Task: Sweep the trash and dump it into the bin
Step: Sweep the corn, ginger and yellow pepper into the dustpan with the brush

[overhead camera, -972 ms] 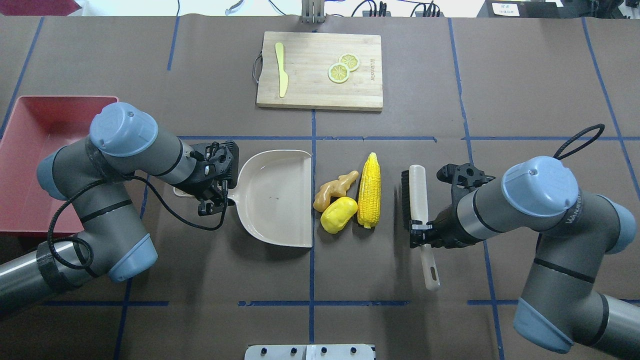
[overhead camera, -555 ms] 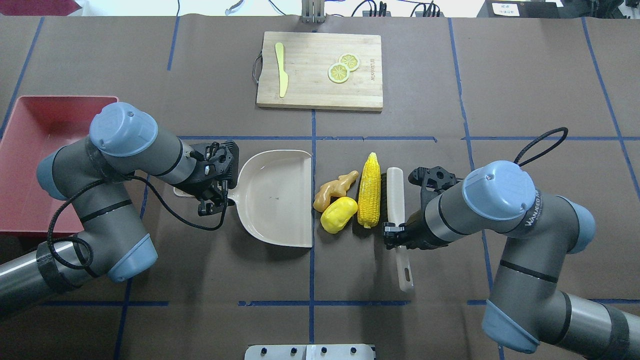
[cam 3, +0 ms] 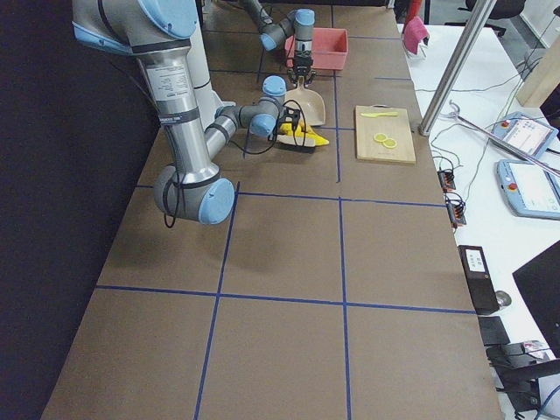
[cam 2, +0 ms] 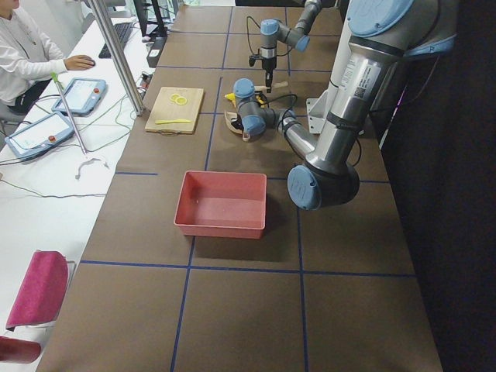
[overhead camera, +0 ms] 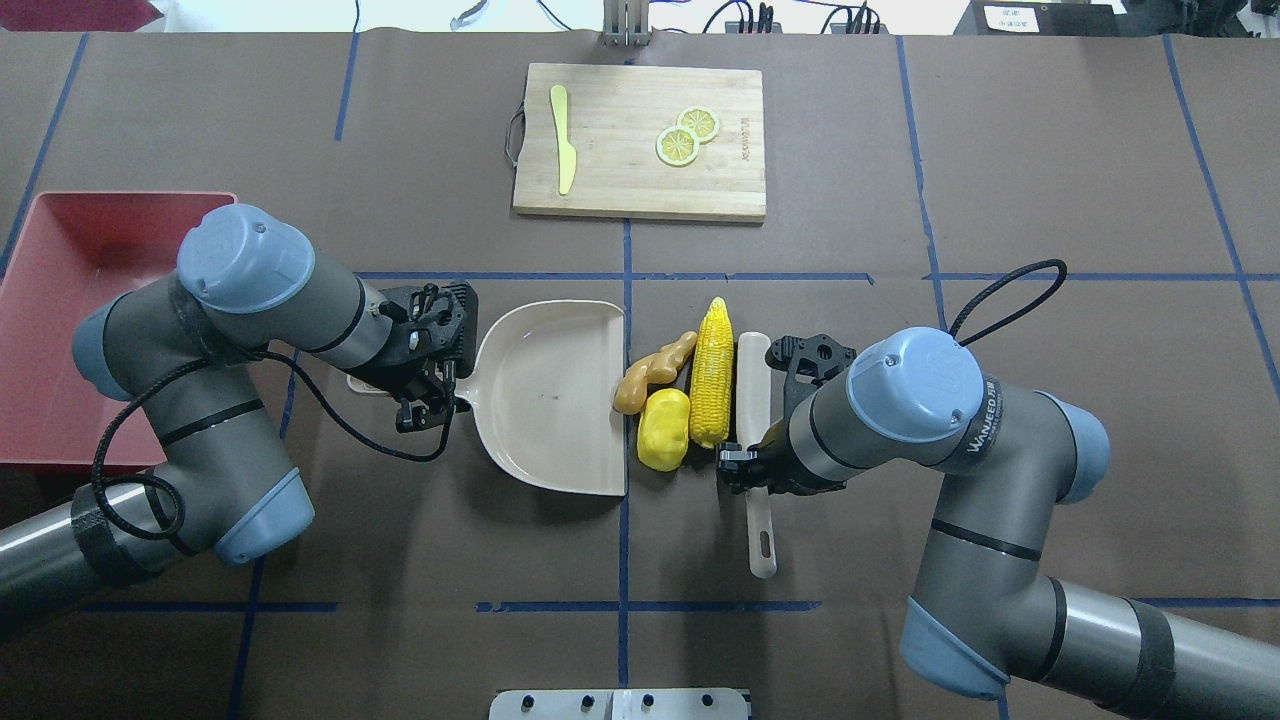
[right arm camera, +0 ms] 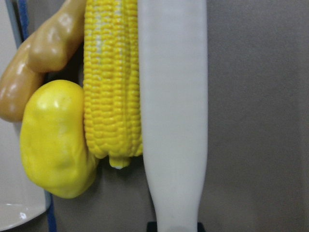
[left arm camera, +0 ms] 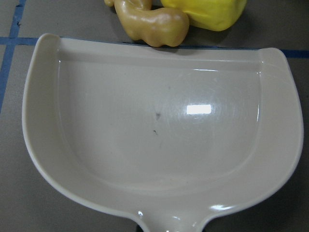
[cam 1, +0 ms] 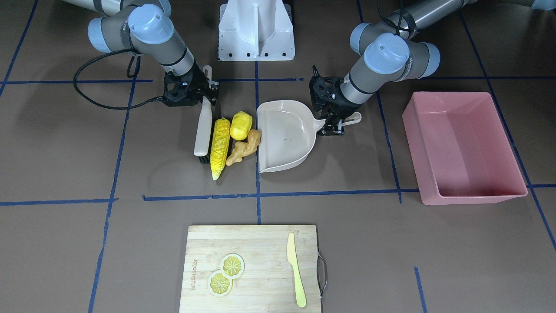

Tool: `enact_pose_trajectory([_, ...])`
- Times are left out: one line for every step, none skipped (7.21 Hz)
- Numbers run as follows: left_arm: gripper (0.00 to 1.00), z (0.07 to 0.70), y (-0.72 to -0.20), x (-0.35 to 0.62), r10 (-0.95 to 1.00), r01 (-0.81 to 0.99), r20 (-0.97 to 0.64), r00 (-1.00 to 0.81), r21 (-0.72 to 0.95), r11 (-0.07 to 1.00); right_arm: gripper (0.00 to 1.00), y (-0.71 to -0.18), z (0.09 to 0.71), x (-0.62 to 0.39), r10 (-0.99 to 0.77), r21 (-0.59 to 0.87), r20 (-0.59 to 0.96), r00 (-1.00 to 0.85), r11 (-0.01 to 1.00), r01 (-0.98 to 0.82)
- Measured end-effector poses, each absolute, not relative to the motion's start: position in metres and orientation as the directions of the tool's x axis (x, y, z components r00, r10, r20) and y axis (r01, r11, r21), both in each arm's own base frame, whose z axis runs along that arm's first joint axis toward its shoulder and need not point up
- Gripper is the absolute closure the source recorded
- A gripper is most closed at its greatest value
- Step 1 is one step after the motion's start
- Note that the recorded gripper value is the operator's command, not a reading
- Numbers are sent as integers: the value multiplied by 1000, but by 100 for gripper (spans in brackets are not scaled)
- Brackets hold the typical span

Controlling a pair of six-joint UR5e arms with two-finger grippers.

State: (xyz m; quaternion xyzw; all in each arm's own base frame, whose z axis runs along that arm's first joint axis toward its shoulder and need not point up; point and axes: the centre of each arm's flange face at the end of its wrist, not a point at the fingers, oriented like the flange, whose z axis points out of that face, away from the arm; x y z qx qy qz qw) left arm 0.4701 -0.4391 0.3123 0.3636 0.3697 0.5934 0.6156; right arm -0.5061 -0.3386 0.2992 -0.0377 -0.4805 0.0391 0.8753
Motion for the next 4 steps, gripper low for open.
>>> enact_pose_trajectory([100, 312, -439, 470, 999, -462, -24, 22, 887, 31, 100, -339, 293, -509, 98, -94, 843, 529, 995, -35])
enact_pose_trajectory([100, 312, -438, 469, 999, -461, -23, 22, 887, 31, 100, -338, 287, -512, 91, -83, 847, 524, 996, -38])
enact_pose_trajectory([100, 313, -438, 469, 999, -461, -23, 22, 887, 31, 100, -336, 282, -517, 79, -65, 850, 521, 997, -44])
enact_pose_trajectory([100, 313, -438, 468, 999, -461, -23, 22, 887, 31, 100, -336, 276, -525, 67, -49, 852, 519, 998, -48])
